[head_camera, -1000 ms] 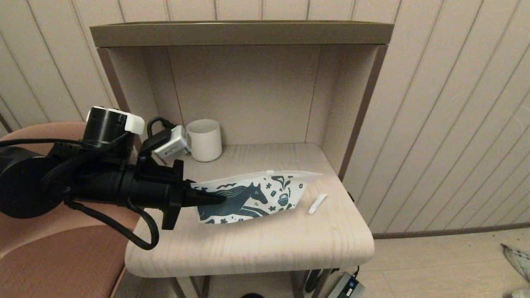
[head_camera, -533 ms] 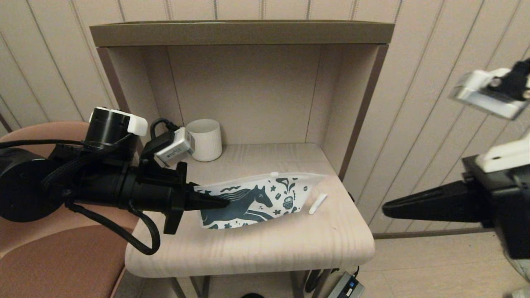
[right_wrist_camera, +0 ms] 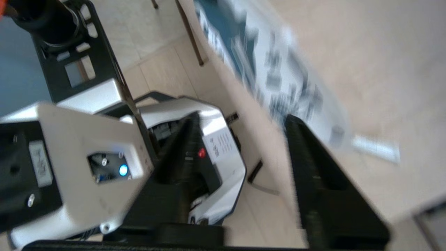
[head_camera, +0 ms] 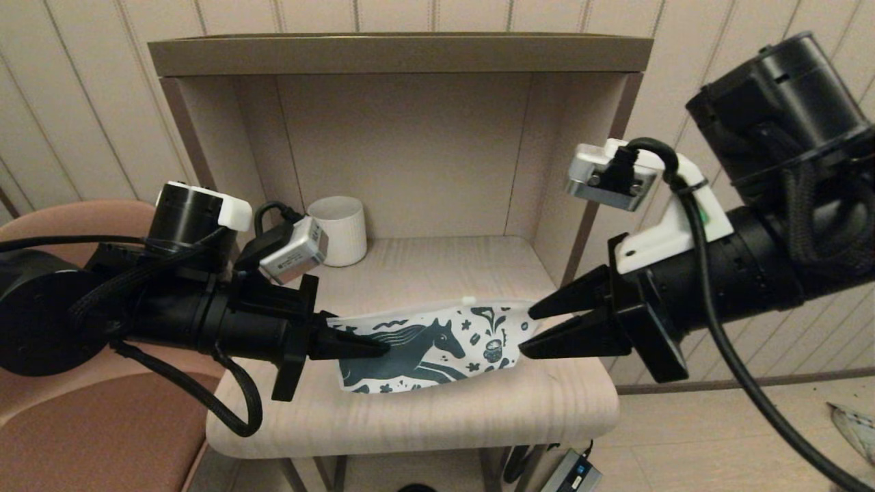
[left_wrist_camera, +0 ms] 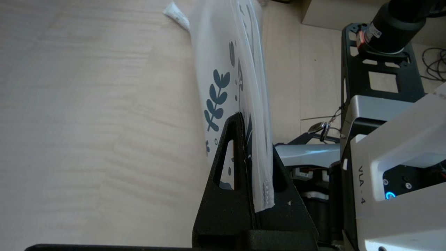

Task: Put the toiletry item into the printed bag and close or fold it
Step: Open the storage bag

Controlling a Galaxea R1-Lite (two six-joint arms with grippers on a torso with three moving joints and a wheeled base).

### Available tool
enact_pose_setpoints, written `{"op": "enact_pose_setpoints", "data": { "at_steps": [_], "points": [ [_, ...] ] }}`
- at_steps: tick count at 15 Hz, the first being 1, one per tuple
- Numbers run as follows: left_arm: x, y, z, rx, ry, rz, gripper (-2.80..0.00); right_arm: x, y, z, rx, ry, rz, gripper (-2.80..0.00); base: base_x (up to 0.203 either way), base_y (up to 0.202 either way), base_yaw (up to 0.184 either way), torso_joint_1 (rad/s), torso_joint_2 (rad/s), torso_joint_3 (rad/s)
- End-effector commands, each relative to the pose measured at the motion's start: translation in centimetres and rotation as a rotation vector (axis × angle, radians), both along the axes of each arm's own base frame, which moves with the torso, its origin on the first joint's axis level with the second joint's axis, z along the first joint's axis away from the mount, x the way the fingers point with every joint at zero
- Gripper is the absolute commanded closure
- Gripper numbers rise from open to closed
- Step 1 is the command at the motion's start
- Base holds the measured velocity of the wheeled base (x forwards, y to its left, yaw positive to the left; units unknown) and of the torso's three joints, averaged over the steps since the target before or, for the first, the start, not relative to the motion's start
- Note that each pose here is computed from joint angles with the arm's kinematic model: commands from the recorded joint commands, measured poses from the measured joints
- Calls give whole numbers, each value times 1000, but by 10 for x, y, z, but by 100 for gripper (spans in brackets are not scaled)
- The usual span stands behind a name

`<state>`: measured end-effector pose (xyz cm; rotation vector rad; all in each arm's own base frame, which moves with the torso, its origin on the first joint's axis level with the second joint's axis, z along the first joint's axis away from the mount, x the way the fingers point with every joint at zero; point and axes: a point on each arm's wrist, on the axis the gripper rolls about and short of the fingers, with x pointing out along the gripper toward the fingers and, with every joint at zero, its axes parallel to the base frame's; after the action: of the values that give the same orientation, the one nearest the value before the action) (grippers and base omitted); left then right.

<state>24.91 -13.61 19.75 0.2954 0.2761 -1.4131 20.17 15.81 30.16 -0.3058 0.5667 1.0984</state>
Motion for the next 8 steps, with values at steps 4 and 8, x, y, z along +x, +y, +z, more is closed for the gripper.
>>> {"op": "enact_pose_setpoints", "data": {
  "at_steps": [4, 8],
  "points": [
    [1, -1, -2, 2, 3, -6, 0, 27, 24, 2, 19, -15, 34, -280, 0, 0, 0, 0, 0, 0],
    [1, -1, -1, -34, 24, -58, 0, 39, 33, -4, 20, -24, 98, -280, 0, 0, 0, 0, 0, 0]
  ]
}}
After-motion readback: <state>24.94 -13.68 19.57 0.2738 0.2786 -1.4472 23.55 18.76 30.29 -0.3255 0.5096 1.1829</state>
